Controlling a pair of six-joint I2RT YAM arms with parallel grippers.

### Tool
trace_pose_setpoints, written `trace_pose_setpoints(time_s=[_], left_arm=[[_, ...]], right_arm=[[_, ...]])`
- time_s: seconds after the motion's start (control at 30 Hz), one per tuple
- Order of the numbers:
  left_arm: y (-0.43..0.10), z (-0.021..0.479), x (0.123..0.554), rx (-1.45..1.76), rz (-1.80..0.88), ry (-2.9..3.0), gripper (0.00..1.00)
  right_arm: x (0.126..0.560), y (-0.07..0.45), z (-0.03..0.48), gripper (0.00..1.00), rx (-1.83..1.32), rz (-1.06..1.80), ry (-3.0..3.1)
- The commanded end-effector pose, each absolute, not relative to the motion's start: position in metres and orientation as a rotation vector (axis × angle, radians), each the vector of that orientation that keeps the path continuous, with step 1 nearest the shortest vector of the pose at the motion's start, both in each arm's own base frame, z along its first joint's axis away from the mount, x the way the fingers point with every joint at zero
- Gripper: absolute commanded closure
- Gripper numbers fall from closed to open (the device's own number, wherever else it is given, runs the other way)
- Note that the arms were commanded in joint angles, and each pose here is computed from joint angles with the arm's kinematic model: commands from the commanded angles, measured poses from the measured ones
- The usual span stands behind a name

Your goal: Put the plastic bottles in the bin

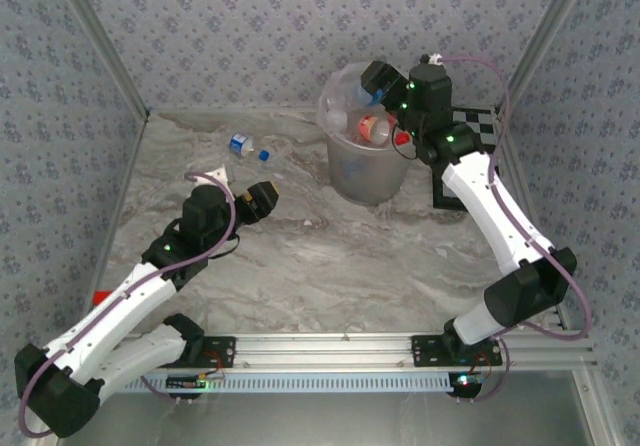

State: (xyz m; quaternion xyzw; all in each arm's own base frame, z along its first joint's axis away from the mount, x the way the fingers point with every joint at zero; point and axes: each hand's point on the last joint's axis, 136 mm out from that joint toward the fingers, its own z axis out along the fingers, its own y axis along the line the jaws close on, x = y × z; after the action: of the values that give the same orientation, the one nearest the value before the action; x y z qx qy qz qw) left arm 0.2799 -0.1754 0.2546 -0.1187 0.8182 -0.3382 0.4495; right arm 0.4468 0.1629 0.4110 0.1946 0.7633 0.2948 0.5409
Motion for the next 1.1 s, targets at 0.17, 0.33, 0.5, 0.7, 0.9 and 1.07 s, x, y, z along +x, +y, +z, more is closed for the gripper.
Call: trace_pose_setpoints(time_s=[0.17, 0.33, 0.5, 0.7, 0.9, 1.07], left_arm=[[-0.168, 0.254, 0.292, -0.322, -0.789, 2.040, 0.19], [-0.155, 0.232, 0.323, -0.433, -0.766, 2.139, 0.19], [-0.138, 0.218, 0.381, -0.498, -0.718, 2.174, 0.17], [-0.123, 0.200, 0.455, -0.606, -0.607, 2.191, 0.08], [-0.104, 0.161, 0.503, -0.735, -0.385, 2.306, 0.00], [-0.093, 0.138, 0.532, -0.810, -0.288, 2.329, 0.00]], right_arm=[[0.432, 0.149, 0.441, 0.19, 0.203, 0.411, 1.884], [0.442, 0.174, 0.430, 0.46, 0.046, 0.384, 1.954], [0.442, 0.196, 0.416, 0.50, -0.072, 0.426, 2.033], [0.394, 0.179, 0.438, 0.46, -0.107, 0.470, 2.012], [0.347, 0.144, 0.432, 0.33, -0.081, 0.500, 2.054], [0.315, 0.121, 0.421, 0.30, -0.042, 0.518, 2.079]])
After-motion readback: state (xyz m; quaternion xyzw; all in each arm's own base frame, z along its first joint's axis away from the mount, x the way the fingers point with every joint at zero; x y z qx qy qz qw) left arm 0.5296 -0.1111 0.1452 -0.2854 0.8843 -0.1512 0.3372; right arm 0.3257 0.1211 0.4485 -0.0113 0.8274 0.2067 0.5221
